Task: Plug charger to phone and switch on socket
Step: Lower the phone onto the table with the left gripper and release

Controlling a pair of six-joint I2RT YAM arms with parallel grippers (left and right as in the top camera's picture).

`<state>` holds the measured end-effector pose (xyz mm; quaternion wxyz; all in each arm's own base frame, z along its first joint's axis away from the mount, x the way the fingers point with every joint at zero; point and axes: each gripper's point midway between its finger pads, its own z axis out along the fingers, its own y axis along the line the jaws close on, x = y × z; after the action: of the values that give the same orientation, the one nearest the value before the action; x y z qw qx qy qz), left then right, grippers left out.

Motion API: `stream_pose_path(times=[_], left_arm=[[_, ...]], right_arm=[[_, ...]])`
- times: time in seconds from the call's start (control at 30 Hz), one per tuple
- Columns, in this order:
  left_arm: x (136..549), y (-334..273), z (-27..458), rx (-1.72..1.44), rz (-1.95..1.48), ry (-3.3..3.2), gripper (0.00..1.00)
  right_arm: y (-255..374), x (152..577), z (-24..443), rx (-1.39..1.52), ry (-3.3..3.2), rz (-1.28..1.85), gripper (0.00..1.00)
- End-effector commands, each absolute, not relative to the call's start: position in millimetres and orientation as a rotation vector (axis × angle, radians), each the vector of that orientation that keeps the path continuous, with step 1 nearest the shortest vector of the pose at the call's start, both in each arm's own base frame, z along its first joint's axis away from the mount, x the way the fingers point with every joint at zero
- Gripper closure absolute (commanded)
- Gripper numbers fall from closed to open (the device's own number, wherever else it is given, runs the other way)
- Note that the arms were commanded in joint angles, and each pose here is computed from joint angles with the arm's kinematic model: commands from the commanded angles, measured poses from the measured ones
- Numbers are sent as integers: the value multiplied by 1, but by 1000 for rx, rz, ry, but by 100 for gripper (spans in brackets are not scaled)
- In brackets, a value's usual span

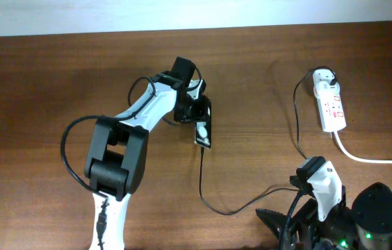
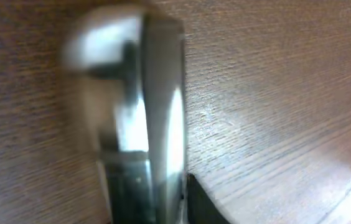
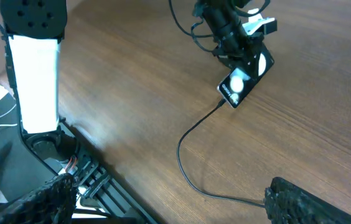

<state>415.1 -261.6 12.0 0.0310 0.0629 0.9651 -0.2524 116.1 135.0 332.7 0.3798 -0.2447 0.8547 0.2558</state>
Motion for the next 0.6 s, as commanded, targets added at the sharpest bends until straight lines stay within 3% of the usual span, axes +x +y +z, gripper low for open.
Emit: stream_pose_path(times=[0.0, 0.03, 0.13, 0.17, 0.3, 0.37, 0.43, 0.57], left_arm=[[412, -260, 1, 206, -758, 2997, 63], [412, -259, 0, 205, -747, 2999, 56], [411, -232, -11, 168, -501, 3049, 9], [409, -225, -14, 160, -444, 3067, 1], [404, -213, -16, 149, -346, 3096, 1], [399, -159, 0, 101, 34, 3128, 1], [394, -120, 47, 62, 247, 3101, 1], [372, -98, 187, -12, 133, 2853, 1]], right_arm=[[133, 117, 334, -617, 2175, 644, 2], [133, 117, 334, -617, 2175, 644, 1], [133, 117, 334, -617, 2175, 644, 1], [133, 117, 334, -617, 2175, 644, 1], [133, 117, 334, -617, 2175, 644, 1], [133, 117, 334, -617, 2175, 644, 1], [133, 117, 334, -617, 2175, 644, 1], [133, 117, 334, -617, 2175, 644, 1]])
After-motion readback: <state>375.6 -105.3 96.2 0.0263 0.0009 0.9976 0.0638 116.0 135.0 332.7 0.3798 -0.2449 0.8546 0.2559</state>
